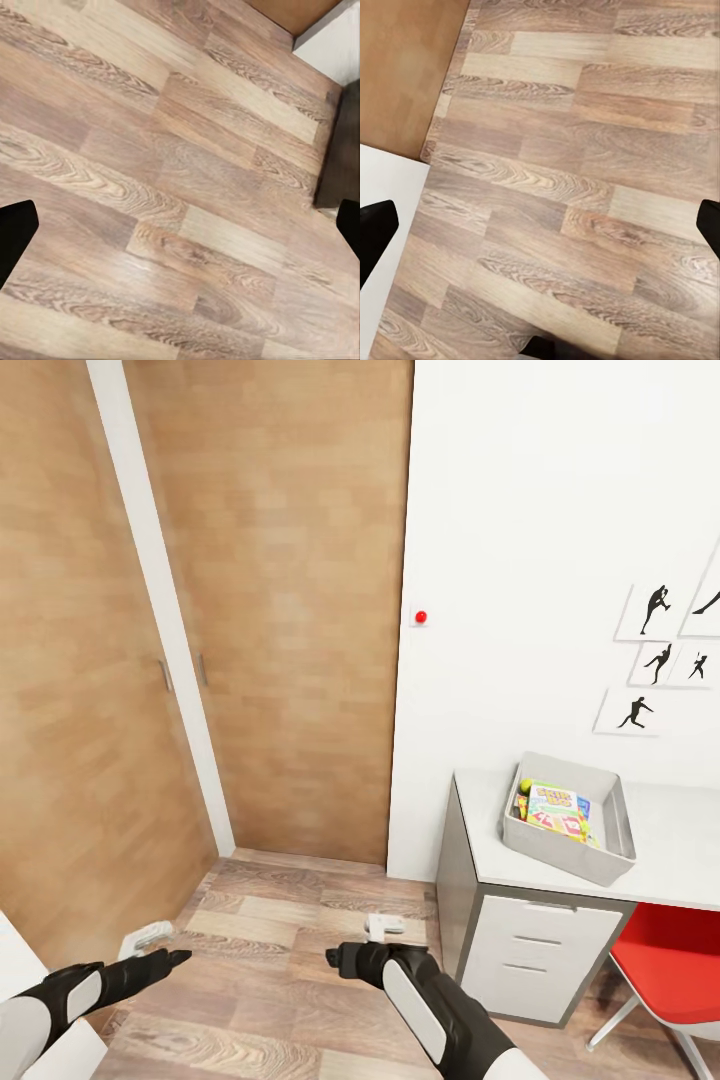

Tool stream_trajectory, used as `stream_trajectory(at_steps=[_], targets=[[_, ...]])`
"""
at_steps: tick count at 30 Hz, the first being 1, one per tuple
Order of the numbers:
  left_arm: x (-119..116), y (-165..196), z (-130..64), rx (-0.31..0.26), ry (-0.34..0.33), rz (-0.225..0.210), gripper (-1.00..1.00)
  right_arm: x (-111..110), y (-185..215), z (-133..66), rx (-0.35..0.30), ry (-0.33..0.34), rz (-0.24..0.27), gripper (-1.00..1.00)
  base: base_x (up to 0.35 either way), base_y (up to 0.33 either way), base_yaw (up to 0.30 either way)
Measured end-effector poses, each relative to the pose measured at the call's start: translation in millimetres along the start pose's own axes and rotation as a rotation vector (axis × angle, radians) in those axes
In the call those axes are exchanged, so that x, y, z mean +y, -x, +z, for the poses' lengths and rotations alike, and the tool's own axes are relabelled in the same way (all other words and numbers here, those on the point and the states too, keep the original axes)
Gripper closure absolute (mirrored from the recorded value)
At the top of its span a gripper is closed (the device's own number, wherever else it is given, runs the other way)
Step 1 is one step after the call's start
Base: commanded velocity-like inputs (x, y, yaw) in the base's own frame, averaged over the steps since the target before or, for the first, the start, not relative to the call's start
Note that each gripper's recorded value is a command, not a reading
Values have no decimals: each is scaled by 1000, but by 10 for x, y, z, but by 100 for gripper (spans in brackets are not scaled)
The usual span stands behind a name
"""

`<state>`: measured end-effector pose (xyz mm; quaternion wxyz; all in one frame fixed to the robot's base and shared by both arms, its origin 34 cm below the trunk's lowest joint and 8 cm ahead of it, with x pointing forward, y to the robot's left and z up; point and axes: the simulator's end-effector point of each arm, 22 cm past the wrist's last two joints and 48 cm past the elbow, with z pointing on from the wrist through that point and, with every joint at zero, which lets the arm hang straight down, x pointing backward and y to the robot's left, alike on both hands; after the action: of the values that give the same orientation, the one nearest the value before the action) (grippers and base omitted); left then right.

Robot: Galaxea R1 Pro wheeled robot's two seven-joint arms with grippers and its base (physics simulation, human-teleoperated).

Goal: Put all the toys in the child's room - the three board games (two on the bed and one on the table), the two jigsaw puzzles on the table, and the tennis ball on the table - inside the toy box on the table in the child's room.

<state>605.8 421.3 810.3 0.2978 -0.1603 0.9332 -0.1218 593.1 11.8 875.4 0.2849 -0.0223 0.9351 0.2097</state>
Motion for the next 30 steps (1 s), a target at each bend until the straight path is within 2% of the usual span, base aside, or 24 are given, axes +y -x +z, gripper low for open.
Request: stream_trajectory(at_steps=[2,3,4,5,7,8,9,10,11,13,16,19,25,30], targets=[[-65,61,-113,5,-105,-14,-100,-10,1,0,0,0,2,-100,0,0,0],[-154,99,-229,17,-203,-35,-100,-15,2,0,0,-1,3,-100,0,0,0],[-207,121,-309,25,-261,-48,-100,-17,4,-1,0,-1,3,-100,0,0,0],[-345,187,-484,36,-383,-76,-100,-18,5,0,0,0,4,-100,0,0,0],[-504,288,-698,40,-512,-95,-100,-18,8,-1,0,0,4,-100,0,0,0],[-587,350,-808,38,-575,-100,-100,-18,7,-1,0,1,4,-100,0,0,0],[-750,489,-1025,27,-691,-101,-100,-18,8,-1,0,1,4,-100,0,0,0],[-821,543,-1128,26,-742,-95,-100,-18,8,-1,0,1,4,-100,0,0,0],[-938,649,-1298,17,-823,-88,-100,-16,9,-1,0,2,4,-100,0,0,0],[-1051,712,-1433,22,-888,-75,-100,-16,9,-1,1,2,4,-100,0,0,0],[-1129,642,-1409,62,-891,-48,-100,-29,5,0,2,2,4,-100,0,0,0],[-1175,598,-1410,84,-900,-36,-100,-161,3,-7,3,-15,1,-100,0,0,0],[-1260,583,-1509,95,-957,-33,-100,-263,1,-15,5,-28,-1,-100,0,0,0],[-1273,568,-1502,98,-958,-28,-100,-281,0,-16,5,-30,-2,-100,0,0,0]])
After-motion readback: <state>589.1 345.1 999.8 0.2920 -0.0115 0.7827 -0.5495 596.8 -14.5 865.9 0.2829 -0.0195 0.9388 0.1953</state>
